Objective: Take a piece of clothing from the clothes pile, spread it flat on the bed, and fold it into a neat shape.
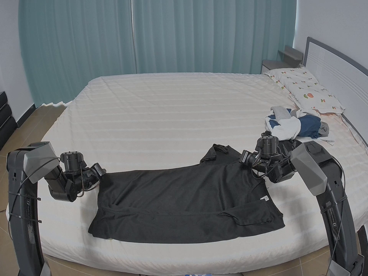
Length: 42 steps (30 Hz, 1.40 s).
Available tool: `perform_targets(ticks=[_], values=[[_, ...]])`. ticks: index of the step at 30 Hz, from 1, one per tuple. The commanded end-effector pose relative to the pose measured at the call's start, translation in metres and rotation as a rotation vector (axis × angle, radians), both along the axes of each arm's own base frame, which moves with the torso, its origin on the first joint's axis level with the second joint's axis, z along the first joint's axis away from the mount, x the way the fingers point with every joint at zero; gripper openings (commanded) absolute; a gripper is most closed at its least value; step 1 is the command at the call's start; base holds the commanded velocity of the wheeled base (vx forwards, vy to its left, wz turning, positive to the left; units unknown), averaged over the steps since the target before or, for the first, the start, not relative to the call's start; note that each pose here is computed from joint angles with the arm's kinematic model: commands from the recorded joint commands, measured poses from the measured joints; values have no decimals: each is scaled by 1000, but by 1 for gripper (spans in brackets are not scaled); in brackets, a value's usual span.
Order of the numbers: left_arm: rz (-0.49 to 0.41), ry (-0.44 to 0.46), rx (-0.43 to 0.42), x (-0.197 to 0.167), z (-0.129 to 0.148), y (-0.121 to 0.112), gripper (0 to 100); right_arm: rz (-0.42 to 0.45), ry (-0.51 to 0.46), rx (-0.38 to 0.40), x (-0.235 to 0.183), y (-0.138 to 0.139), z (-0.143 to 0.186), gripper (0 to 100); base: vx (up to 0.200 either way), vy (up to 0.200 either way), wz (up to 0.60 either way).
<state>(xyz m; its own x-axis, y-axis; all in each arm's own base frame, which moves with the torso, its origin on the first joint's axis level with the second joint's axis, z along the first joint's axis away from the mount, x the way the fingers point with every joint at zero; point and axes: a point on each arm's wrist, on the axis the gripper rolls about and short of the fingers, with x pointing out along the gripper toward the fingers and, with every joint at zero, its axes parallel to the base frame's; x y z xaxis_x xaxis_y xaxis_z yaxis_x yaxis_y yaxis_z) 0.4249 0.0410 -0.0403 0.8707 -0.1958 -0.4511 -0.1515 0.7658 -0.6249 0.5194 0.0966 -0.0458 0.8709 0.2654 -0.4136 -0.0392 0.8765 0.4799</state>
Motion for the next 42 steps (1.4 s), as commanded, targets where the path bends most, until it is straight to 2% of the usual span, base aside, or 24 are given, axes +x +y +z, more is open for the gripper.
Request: perform_targets(ticks=[1,7,11,14,17,22,30,38,42], values=[[1,-10,3,0,3,0,0,-19,-17,22,-2,-6,19,0,0,0,0],[12,-63,12,-2,19,0,0,-17,-14,27,-18,-7,21,0,0,0,0],[20,-94,11,-2,31,0,0,-17,-66,39,-18,-8,27,0,0,0,0],[34,-104,-12,-2,38,2,0,-18,-63,32,-19,-8,23,0,0,0,0],[61,-127,-60,-2,47,4,0,-20,-102,45,-16,-6,25,0,0,0,0],[77,-144,-60,-1,45,11,0,-43,-138,45,-11,-4,25,0,0,0,0],[82,-137,-59,-1,40,15,0,-50,-110,26,-14,-3,7,0,0,0,0],[82,-137,-61,-3,39,21,0,-55,-122,33,-21,-7,21,0,0,0,0],[67,-130,-70,-6,39,24,0,-23,-102,50,-34,-10,30,0,0,0,0]])
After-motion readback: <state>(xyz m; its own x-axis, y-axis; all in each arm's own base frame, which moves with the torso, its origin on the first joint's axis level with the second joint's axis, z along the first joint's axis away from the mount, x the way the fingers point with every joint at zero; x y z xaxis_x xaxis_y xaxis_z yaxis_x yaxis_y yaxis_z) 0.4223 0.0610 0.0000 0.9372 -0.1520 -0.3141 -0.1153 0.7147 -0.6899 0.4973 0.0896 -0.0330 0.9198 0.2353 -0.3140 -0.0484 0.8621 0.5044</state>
